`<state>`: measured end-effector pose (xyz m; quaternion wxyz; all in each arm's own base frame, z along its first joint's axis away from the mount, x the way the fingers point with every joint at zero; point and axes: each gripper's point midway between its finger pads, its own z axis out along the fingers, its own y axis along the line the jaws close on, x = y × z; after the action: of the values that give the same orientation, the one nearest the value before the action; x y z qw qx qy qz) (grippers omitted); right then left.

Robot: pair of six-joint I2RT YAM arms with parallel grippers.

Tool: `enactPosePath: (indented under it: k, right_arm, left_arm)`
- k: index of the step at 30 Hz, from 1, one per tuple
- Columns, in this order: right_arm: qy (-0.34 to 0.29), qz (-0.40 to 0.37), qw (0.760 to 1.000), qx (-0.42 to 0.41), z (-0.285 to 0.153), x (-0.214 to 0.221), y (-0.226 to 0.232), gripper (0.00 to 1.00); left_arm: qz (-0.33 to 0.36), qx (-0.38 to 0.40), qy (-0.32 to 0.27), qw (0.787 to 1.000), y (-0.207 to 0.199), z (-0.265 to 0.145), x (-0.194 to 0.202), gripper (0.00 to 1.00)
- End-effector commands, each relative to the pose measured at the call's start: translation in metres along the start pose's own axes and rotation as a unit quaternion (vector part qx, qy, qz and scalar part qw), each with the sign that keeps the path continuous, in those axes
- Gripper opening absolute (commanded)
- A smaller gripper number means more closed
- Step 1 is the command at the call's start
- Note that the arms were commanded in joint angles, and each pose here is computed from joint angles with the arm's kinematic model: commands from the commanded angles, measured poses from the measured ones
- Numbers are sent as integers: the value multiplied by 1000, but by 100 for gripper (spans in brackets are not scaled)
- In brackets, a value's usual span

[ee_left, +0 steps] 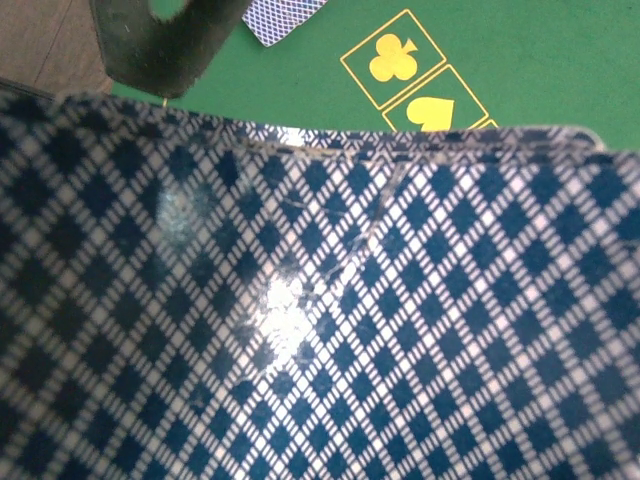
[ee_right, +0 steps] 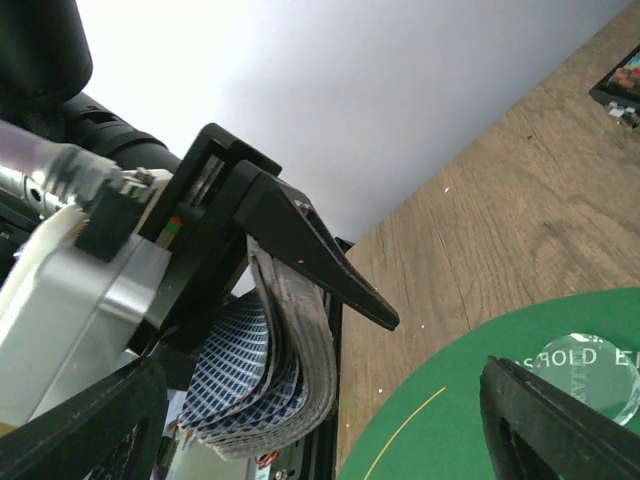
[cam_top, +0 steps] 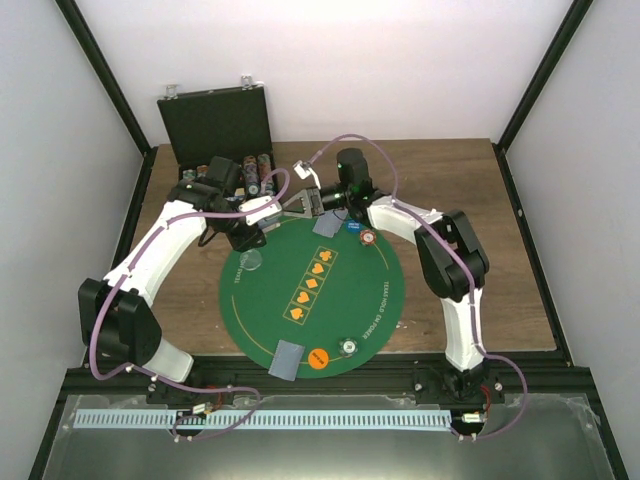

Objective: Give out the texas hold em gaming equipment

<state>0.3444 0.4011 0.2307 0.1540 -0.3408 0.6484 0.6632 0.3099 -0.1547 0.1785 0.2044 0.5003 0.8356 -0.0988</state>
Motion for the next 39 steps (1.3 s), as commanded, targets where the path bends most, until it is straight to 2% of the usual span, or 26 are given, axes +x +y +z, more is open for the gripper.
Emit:
enactPosePath:
  k: [1,5,11,25,32,34,39]
  right_arm:
    - [-3,8,1000,-17,14,-6,-2,84]
    - [-7,11,1000,-28,17,-13,-3,75]
    - [-13,32,998,-46,22,-15,-3,75]
    - [24,38,997,-61,37,-5,1,84]
    - [25,41,999,-13,49,-5,-15,85]
    - [26,44,999,-9,50,-3,-19,81]
    - [14,46,999,16,37,-8,-24,60]
  left_arm:
    - [7,-2,-20,1000,-1,-10,-11,47]
    - [7,0,-22,1000,-2,-11,-11,47]
    - [6,1,-20,1000,-2,-8,-11,47]
    - [6,-8,-15,1000,3,-4,-10,47]
    - [3,-10,-20,1000,5,-5,-14,46]
    - [3,-12,-22,1000,5,-6,-15,46]
    - [3,-13,-18,1000,4,-6,-11,44]
